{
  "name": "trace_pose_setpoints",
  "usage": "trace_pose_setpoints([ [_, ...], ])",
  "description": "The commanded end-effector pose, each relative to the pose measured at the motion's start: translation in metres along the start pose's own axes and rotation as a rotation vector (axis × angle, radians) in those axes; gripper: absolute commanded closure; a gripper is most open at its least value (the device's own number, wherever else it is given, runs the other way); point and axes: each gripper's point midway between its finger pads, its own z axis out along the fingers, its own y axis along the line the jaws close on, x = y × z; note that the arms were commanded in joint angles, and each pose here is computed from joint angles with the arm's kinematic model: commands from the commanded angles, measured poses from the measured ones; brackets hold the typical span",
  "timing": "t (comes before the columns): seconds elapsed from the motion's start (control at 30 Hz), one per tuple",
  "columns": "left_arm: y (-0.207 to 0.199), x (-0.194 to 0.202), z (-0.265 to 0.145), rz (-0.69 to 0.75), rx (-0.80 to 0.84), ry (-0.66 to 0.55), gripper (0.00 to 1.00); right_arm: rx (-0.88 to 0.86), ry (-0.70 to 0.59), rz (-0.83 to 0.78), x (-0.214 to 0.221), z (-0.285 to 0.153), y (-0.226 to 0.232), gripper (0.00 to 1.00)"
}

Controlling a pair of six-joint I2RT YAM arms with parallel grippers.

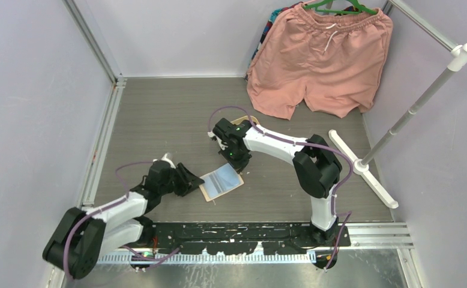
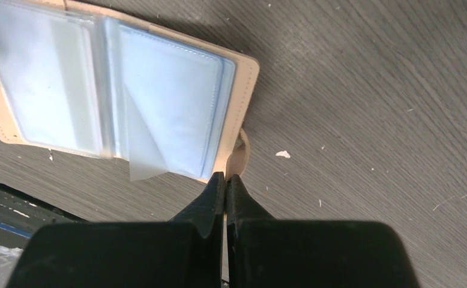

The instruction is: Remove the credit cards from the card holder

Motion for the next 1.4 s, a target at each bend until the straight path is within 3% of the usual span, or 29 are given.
trace_pose_setpoints([
  [0.0, 0.041, 0.026, -0.013, -0.095, -0.103, 0.038, 0.57, -0.023, -0.087, 0.040, -0.019, -0.007, 0.001, 0.99],
  [0.33, 0.046, 0.033, -0.014, -0.127, -0.093, 0.037, 0.52, -0.056, -0.093, 0.058, -0.026, -0.001, 0.008, 0.99],
  [0.57, 0.041, 0.046, 0.004, -0.203, -0.038, 0.107, 0.55, -0.055, -0.102, 0.067, -0.027, -0.001, 0.008, 0.99],
  [0.87, 0.032, 0.032, 0.006, -0.193, -0.034, 0.047, 0.58, -0.056, -0.099, 0.073, -0.021, 0.000, 0.008, 0.99],
  [1.23, 0.032, 0.008, -0.022, -0.164, -0.030, -0.132, 0.57, -0.072, -0.104, 0.080, -0.023, 0.007, 0.010, 0.99],
  [1.37, 0.036, 0.009, -0.021, -0.158, -0.043, -0.130, 0.58, -0.079, -0.101, 0.082, -0.025, 0.009, 0.012, 0.99],
])
